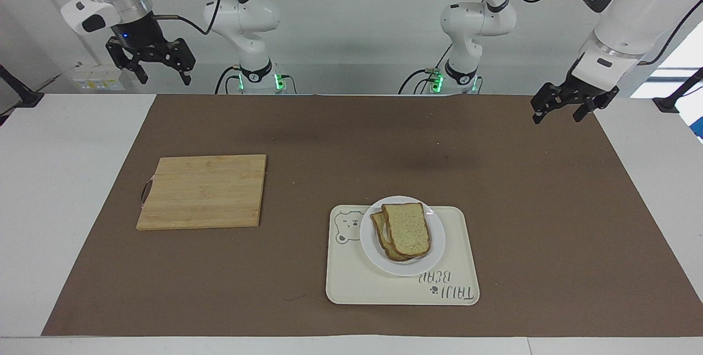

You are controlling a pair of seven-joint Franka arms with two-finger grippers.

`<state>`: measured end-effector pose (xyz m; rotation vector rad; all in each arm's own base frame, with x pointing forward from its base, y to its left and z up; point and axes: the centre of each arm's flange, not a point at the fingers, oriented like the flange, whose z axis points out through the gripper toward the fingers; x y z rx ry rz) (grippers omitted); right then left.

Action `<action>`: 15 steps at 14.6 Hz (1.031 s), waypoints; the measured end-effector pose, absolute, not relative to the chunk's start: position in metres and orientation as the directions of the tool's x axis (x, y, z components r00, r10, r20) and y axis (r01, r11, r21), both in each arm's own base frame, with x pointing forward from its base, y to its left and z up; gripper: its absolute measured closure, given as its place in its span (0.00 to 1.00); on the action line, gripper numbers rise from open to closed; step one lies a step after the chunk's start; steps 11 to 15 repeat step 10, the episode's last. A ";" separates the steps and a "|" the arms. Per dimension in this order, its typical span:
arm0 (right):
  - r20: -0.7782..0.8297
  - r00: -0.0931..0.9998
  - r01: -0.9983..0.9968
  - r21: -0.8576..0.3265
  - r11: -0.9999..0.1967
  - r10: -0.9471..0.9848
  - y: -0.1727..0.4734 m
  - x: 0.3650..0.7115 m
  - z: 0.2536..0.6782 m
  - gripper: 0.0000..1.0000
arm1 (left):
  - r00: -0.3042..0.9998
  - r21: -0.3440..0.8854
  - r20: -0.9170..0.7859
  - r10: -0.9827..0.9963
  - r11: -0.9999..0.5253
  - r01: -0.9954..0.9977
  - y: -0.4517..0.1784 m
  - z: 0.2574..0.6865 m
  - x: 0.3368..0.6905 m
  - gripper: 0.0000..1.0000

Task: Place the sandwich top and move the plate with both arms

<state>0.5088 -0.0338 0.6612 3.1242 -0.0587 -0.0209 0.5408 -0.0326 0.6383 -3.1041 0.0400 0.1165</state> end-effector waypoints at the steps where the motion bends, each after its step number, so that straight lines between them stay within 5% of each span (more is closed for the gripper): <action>1: -0.013 0.999 -0.037 0.017 -0.999 -0.038 -0.034 0.509 0.661 0.00 | 0.997 -0.034 -0.080 -0.023 -0.999 -0.026 -0.032 0.636 0.539 0.00; 15: -0.013 0.999 -0.037 0.017 -0.999 -0.038 -0.034 0.509 0.661 0.00 | 0.996 -0.030 -0.090 0.001 -1.000 -0.001 -0.019 0.632 0.538 0.00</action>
